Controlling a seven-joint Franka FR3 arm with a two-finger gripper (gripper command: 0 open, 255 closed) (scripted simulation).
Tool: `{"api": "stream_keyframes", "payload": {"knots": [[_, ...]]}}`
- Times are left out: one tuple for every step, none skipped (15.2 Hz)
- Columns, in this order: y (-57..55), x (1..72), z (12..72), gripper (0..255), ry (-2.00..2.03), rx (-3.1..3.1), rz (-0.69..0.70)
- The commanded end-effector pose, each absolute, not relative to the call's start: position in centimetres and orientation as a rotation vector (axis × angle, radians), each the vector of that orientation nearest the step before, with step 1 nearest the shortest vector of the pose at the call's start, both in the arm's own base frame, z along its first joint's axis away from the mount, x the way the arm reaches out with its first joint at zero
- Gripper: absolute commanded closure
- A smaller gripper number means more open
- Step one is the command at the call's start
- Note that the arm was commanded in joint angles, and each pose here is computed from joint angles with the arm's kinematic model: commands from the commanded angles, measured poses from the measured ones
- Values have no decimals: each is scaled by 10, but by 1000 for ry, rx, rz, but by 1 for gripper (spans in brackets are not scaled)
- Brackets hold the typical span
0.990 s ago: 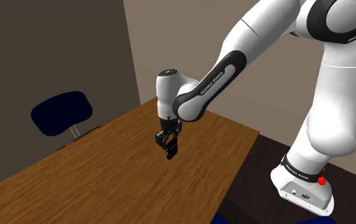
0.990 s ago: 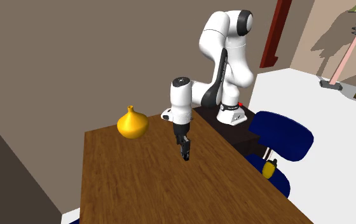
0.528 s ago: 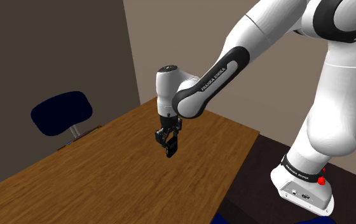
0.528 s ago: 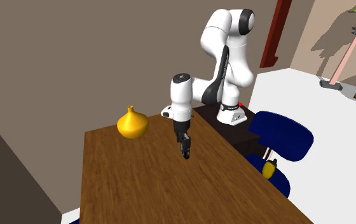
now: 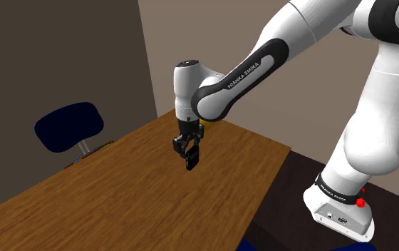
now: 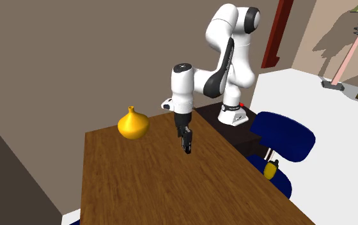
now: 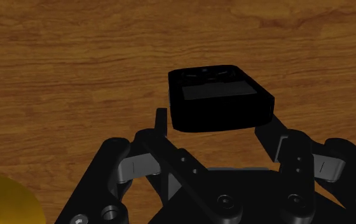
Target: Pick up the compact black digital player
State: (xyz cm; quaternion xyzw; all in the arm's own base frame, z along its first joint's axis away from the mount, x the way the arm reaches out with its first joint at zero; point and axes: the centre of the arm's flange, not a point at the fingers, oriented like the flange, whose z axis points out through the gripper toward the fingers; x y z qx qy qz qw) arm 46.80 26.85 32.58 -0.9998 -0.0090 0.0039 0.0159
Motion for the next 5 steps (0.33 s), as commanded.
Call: {"api": "stream_keyframes", "payload": {"knots": [[268,468,338,255,-28,-3110,12],[268,468,344,255,-28,-3110,12],[268,468,349,255,-28,-3110,12],[268,468,350,255,-28,-3110,12],[268,468,350,255,-28,-3110,12]]}}
